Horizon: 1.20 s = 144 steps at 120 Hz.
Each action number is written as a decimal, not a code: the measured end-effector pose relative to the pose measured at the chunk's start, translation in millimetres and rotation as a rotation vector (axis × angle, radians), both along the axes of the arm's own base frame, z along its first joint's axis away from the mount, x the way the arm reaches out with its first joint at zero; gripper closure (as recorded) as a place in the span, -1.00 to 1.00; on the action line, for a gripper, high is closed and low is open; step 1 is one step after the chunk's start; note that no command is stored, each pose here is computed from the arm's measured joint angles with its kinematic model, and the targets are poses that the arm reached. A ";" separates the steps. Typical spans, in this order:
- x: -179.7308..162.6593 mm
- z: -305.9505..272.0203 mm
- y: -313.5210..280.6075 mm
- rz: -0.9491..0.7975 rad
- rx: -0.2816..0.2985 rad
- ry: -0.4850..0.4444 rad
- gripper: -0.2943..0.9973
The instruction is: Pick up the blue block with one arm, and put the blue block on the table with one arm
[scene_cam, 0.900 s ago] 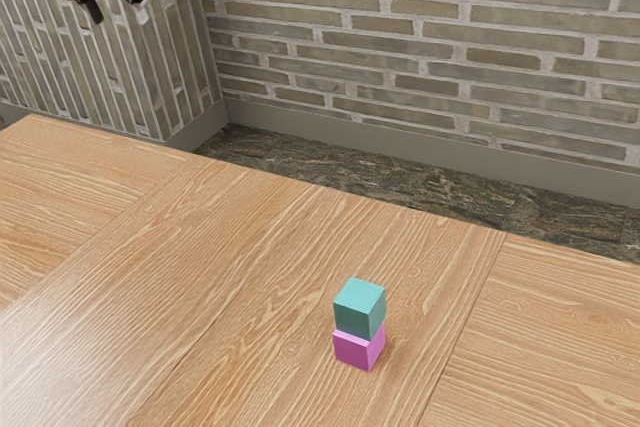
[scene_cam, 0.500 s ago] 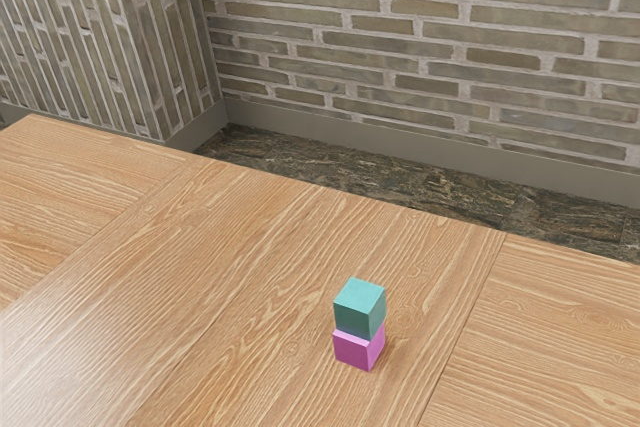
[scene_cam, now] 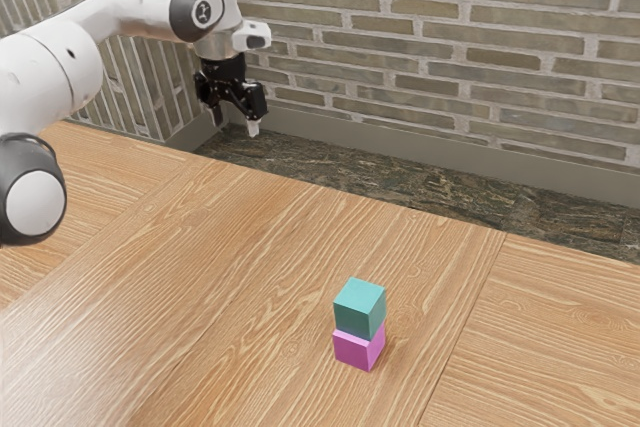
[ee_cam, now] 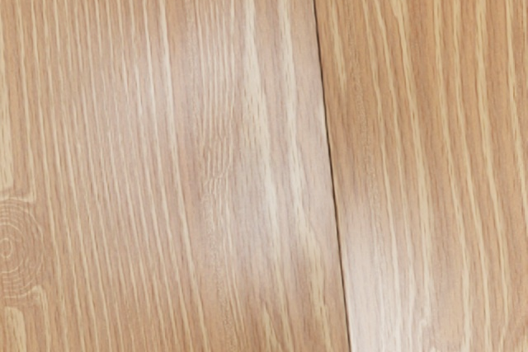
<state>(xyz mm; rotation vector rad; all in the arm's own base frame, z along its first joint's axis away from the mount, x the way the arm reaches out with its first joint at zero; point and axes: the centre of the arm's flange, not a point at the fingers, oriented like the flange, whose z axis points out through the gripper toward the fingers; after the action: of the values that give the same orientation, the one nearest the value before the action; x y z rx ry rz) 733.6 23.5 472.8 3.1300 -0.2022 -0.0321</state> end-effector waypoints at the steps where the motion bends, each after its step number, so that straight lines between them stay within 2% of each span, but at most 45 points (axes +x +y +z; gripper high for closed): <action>1: 0.4 -2.3 -7.2 -0.009 -0.003 0.000 -0.51; 20: -0.9 -22.1 -116.3 -0.124 -0.012 -0.039 -0.51; 46: -13.1 -22.4 -207.3 -0.165 0.007 -0.114 -0.51; 53: -24.6 -26.0 -229.6 -0.169 0.025 -0.112 -0.51; 61: -52.7 -30.9 -255.4 -0.182 0.078 -0.102 -0.51; 67: -69.7 -43.3 -262.9 -0.176 0.108 -0.093 -0.51; 74: -80.1 -56.9 -263.5 -0.141 0.116 -0.086 -0.51; 110: -79.7 -117.3 -264.2 0.028 0.004 -0.073 -0.51; 132: -79.7 -127.6 -274.4 0.064 -0.024 -0.085 -0.51; 144: -100.1 -128.2 -286.1 0.057 -0.013 -0.080 -0.51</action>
<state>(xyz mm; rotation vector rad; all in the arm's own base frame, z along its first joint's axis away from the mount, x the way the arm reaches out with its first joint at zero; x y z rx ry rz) 633.5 -262.6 344.6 3.1253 -0.1133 0.0940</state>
